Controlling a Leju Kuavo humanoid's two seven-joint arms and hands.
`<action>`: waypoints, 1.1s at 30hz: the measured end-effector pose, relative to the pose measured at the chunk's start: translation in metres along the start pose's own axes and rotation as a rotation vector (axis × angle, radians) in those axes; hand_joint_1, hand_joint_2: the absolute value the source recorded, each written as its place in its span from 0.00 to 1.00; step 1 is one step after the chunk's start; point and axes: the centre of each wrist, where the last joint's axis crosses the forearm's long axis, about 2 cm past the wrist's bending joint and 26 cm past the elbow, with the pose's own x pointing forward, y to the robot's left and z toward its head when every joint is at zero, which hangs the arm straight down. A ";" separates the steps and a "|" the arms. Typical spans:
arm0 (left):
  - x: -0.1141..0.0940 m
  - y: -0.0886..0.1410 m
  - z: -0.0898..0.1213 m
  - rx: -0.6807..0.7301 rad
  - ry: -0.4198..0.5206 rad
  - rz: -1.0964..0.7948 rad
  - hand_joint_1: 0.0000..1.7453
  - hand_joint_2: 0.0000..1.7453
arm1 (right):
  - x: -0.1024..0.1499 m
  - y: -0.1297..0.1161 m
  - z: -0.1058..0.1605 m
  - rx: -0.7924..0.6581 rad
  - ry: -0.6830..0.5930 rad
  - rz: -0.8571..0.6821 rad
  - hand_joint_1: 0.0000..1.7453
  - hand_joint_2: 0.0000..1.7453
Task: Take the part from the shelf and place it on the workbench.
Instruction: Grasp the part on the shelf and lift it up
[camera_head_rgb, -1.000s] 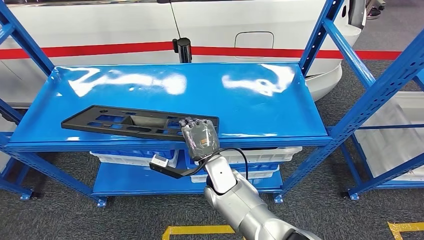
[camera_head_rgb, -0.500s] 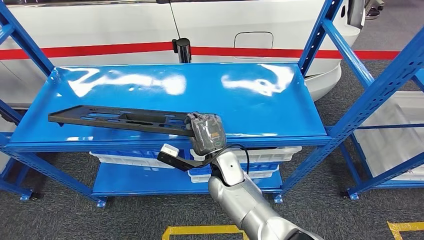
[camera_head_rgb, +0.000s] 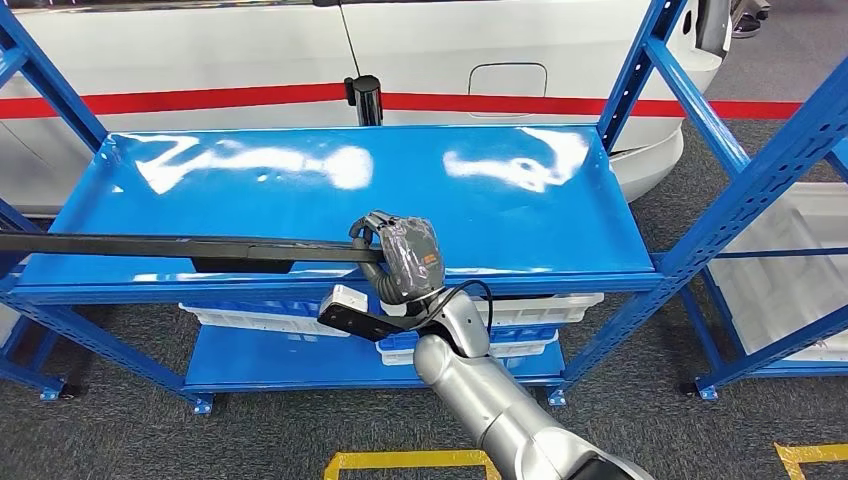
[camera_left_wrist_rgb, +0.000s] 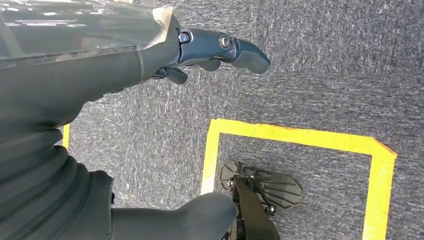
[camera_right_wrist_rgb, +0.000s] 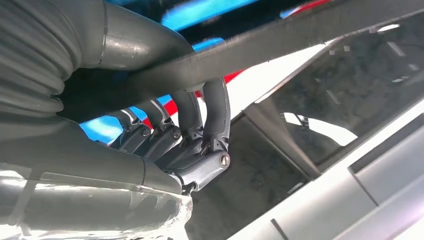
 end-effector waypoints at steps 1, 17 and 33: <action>0.000 0.000 0.000 0.001 0.002 0.002 0.00 1.00 | 0.001 -0.001 -0.002 -0.002 -0.007 -0.006 1.00 1.00; -0.012 -0.002 0.005 -0.055 0.051 0.107 0.00 1.00 | -0.026 -0.076 0.007 -0.131 -0.078 -0.408 1.00 1.00; -0.017 -0.009 0.009 -0.226 0.045 -0.086 0.00 1.00 | -0.046 -0.215 0.022 -0.252 -0.223 -0.326 1.00 1.00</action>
